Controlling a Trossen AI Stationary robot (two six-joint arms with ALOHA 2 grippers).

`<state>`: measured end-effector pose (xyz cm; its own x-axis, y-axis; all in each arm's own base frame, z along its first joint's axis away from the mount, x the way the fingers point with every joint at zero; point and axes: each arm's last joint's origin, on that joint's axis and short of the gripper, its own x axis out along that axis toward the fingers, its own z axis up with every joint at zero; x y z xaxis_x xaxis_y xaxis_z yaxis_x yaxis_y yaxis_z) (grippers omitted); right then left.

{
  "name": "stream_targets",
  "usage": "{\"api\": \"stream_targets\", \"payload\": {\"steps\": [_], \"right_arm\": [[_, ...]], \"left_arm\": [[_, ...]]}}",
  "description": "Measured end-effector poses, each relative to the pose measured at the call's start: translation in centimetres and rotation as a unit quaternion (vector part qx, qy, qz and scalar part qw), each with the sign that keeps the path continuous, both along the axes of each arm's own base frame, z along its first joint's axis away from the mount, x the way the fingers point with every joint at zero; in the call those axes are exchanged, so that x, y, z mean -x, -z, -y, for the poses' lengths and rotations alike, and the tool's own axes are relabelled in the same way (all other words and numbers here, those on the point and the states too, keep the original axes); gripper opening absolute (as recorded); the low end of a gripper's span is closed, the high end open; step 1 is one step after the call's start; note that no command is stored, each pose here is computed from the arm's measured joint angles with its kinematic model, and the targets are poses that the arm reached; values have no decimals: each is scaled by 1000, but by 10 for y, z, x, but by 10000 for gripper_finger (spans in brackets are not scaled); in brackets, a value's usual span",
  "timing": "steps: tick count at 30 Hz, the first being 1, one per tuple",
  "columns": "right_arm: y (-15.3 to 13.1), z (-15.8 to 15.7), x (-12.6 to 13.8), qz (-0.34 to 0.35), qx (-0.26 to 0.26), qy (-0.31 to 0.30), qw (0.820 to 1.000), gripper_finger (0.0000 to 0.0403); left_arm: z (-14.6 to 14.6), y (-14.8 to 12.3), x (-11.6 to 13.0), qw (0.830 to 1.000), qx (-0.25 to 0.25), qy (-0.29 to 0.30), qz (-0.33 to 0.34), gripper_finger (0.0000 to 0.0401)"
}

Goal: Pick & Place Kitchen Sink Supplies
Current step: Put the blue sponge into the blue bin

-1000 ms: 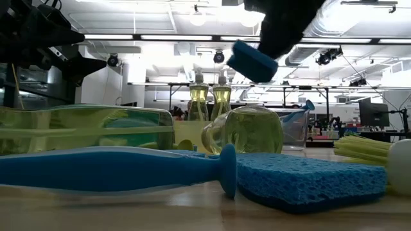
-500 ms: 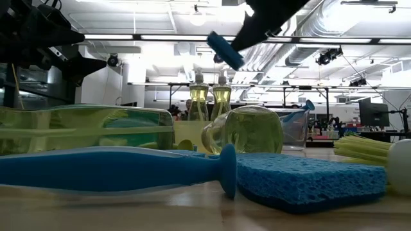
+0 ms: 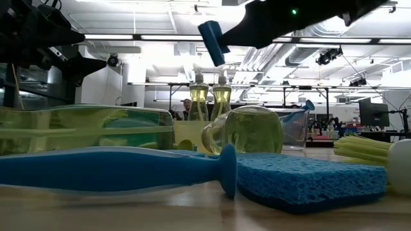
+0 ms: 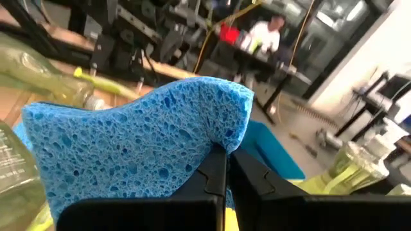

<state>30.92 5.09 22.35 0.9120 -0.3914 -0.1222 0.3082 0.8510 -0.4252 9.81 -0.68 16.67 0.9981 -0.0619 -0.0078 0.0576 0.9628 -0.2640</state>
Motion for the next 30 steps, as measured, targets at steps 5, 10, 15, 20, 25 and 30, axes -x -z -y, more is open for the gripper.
{"api": "stream_targets", "payload": {"steps": [5,10,15,20,25,30], "right_arm": [[12,2,11,27,3,-14,1000,0],[15,2,12,22,6,-14,1000,0],[15,2,12,19,13,-21,1000,0],[15,1,12,18,15,-29,999,0],[15,1,11,18,13,-37,999,0],[15,5,11,19,12,-37,999,0]], "left_arm": [[0,0,0,1000,0,0,0,340],[0,0,0,1000,0,0,2,340],[0,0,0,1000,7,0,1,340],[0,0,0,1000,15,-3,0,340],[-2,-1,0,999,11,-30,4,340],[-5,-3,0,996,8,-84,15,340]]}}
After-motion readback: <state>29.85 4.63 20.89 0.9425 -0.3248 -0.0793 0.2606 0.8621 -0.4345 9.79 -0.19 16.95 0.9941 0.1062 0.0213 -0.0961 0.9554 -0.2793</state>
